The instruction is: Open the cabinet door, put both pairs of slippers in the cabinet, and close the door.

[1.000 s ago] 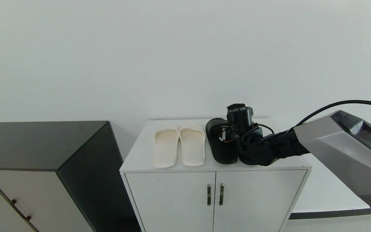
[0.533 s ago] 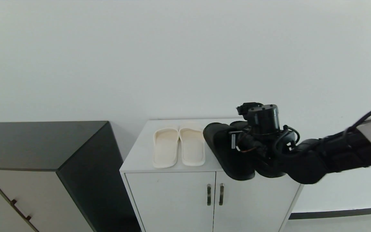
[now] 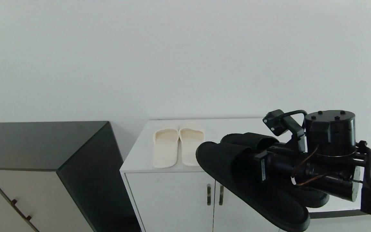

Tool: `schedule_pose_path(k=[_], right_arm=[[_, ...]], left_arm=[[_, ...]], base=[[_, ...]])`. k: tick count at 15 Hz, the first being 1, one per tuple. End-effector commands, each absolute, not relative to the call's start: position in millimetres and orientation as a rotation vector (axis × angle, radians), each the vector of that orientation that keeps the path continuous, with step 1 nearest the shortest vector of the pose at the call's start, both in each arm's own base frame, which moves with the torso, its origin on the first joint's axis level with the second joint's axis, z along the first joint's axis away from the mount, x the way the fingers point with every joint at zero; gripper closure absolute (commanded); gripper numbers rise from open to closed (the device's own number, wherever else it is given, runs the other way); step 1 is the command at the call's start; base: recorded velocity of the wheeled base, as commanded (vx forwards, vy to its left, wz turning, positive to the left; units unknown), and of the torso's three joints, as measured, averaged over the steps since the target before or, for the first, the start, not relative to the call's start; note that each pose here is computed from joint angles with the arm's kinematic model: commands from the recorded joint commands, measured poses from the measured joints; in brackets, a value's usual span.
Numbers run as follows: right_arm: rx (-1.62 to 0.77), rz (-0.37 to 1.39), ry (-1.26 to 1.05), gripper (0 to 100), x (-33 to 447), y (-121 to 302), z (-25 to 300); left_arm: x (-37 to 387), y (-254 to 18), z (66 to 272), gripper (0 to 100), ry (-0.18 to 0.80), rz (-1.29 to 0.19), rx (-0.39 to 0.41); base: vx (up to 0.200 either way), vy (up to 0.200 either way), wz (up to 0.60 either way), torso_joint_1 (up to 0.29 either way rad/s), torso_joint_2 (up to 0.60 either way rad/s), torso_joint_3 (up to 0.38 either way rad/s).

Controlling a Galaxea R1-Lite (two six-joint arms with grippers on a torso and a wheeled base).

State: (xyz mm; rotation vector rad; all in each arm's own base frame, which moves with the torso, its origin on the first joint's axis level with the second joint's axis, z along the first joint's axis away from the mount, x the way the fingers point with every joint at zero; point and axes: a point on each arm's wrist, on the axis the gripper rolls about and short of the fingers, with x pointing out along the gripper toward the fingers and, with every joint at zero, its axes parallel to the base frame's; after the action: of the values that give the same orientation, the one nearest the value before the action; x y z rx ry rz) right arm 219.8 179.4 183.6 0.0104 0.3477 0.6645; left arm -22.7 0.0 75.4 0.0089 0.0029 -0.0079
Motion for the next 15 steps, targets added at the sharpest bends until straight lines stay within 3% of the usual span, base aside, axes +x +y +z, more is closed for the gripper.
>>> schedule_pose_path(k=[1,5,15], right_arm=[[0.0,0.672,0.334,100,213.0,173.5,186.4],[-0.005,0.679,0.346,100,213.6,173.2,182.8],[-0.02,0.693,0.373,100,218.2,174.8,174.5]], left_arm=[[-22.7,0.0,75.4,100,0.003,-0.008,0.008],[-22.7,0.0,75.4,100,0.003,-0.008,0.008],[-22.7,0.0,75.4,100,0.003,-0.008,0.009]], base=[[-0.2,0.0,0.0,0.002,0.01,0.007],[-0.2,0.0,0.0,-0.002,0.0,0.001],[0.0,0.0,0.0,0.0,0.0,0.0]])
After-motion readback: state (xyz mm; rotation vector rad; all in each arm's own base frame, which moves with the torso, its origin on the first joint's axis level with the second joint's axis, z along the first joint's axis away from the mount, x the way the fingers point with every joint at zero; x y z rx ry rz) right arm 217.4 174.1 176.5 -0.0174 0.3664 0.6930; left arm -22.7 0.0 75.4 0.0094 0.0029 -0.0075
